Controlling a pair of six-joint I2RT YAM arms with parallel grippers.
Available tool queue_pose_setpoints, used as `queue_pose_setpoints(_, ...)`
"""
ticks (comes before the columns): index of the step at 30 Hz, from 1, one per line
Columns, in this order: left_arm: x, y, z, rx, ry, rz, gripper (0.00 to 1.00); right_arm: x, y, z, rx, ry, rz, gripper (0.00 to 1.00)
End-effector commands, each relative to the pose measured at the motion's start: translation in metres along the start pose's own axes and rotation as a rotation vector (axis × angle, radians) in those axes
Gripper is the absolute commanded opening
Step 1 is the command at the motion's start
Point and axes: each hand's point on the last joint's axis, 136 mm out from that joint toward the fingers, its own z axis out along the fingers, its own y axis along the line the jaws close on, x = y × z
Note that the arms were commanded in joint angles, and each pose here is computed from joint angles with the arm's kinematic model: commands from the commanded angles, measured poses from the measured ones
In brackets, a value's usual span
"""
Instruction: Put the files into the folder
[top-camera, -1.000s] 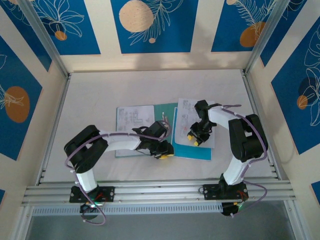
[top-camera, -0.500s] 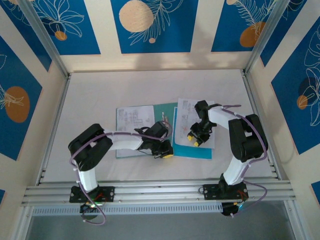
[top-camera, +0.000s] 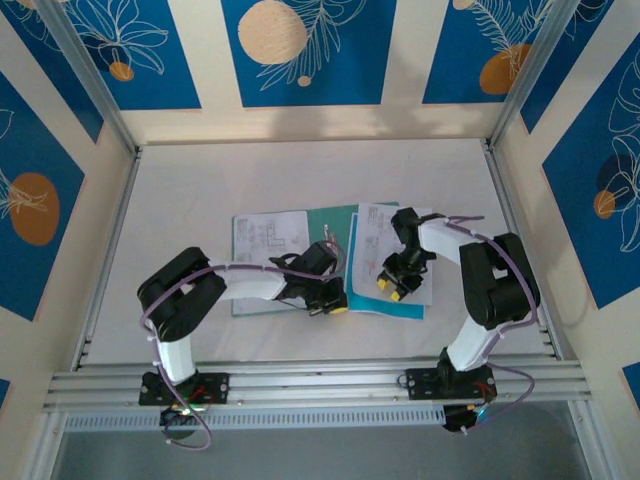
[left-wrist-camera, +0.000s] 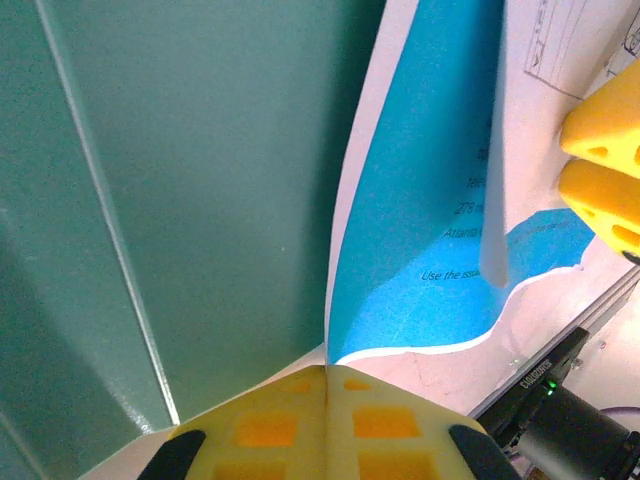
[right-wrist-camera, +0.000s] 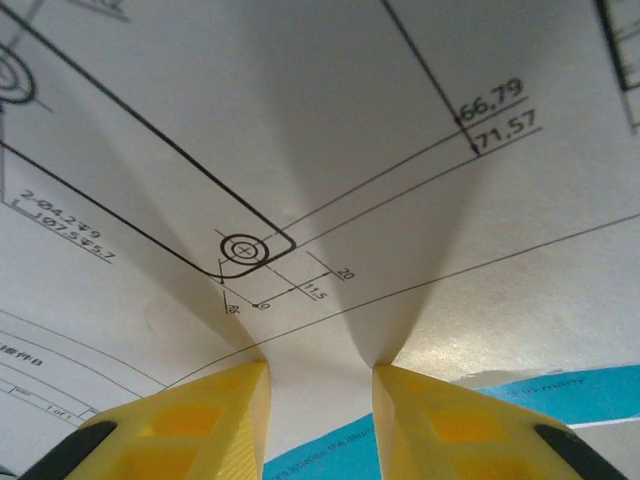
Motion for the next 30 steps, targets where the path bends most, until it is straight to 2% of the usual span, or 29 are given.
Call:
queue_pose_setpoints(1,0.002,0.004,0.003,-0.011,-0.009,-0.009,0.0,0.013,-0.013,0.003,0.033,0.034,0.001,0.34)
queue_pose_setpoints(13,0.004,0.007,0.0,-0.014,-0.012,-0.012,0.0,0.024,-0.012,-0.004,0.005,0.051,-0.007,0.34)
queue_pose_setpoints(21,0.005,0.008,-0.001,-0.017,-0.012,-0.012,0.0,0.011,0.004,-0.029,-0.053,-0.023,-0.007,0.34)
queue_pose_setpoints(30,0.006,0.009,-0.002,-0.02,-0.01,-0.009,0.0,-0.001,0.018,-0.006,-0.03,0.025,0.011,0.34)
